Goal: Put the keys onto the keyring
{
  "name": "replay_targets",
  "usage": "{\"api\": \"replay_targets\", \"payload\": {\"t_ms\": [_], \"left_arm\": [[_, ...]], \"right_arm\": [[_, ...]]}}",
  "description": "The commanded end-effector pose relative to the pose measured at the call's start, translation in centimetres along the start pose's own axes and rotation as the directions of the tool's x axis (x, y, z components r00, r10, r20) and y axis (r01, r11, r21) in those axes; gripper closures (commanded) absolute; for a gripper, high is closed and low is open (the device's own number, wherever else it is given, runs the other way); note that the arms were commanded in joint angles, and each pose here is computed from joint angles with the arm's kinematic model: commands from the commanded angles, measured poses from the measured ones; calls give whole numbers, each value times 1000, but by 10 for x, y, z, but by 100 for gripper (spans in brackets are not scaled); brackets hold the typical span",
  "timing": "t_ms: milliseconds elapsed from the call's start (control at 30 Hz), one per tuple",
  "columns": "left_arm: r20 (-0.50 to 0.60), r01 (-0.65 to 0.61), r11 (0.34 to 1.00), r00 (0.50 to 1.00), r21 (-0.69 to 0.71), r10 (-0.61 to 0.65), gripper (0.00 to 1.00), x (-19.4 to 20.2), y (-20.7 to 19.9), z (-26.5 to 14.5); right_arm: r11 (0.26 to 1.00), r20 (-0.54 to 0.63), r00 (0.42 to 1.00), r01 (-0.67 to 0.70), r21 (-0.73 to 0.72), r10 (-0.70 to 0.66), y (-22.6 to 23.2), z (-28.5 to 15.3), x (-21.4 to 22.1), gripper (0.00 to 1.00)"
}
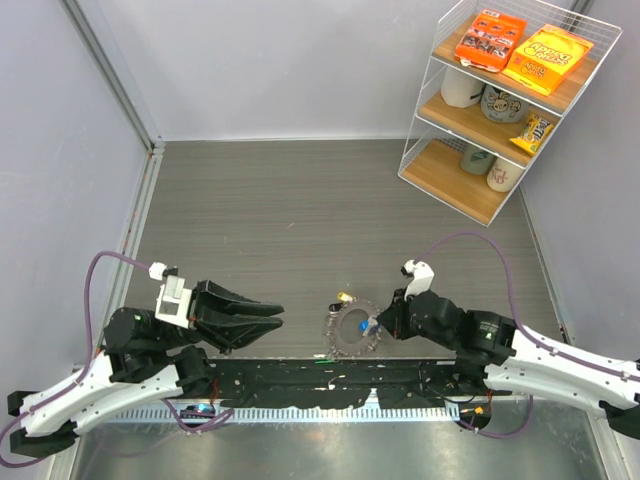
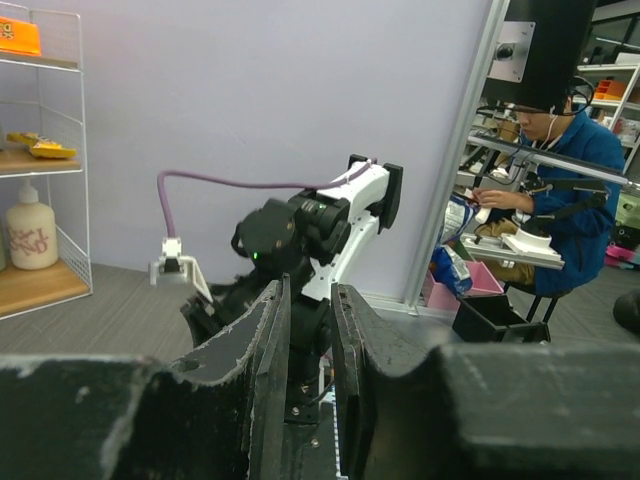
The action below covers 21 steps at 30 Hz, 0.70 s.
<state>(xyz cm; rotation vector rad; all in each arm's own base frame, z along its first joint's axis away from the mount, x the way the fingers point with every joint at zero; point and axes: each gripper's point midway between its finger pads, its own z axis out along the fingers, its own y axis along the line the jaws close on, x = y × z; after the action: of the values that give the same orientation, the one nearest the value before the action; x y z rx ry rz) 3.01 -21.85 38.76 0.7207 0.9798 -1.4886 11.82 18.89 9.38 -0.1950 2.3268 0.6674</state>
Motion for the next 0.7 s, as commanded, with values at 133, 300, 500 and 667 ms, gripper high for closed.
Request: {"api": "replay_targets", "payload": {"t_ms": [133, 300, 500, 667], "left_arm": [[54, -14, 996, 998, 89, 10, 71, -36, -23, 8], [13, -4, 990, 1000, 144, 2, 71, -33, -31, 16], [-53, 32, 991, 998, 130, -25, 66, -16, -23, 28], [-52, 63, 997, 997, 45, -61, 54, -9, -7, 30]], "right_arm": [[896, 129, 977, 209, -393, -171, 103, -64, -68, 94], [801, 143, 953, 302, -517, -267, 144, -92, -86, 94], [710, 205, 922, 385, -589, -330, 172, -126, -109, 94], [665, 268, 886, 461, -587, -377, 182, -149, -128, 94]]}}
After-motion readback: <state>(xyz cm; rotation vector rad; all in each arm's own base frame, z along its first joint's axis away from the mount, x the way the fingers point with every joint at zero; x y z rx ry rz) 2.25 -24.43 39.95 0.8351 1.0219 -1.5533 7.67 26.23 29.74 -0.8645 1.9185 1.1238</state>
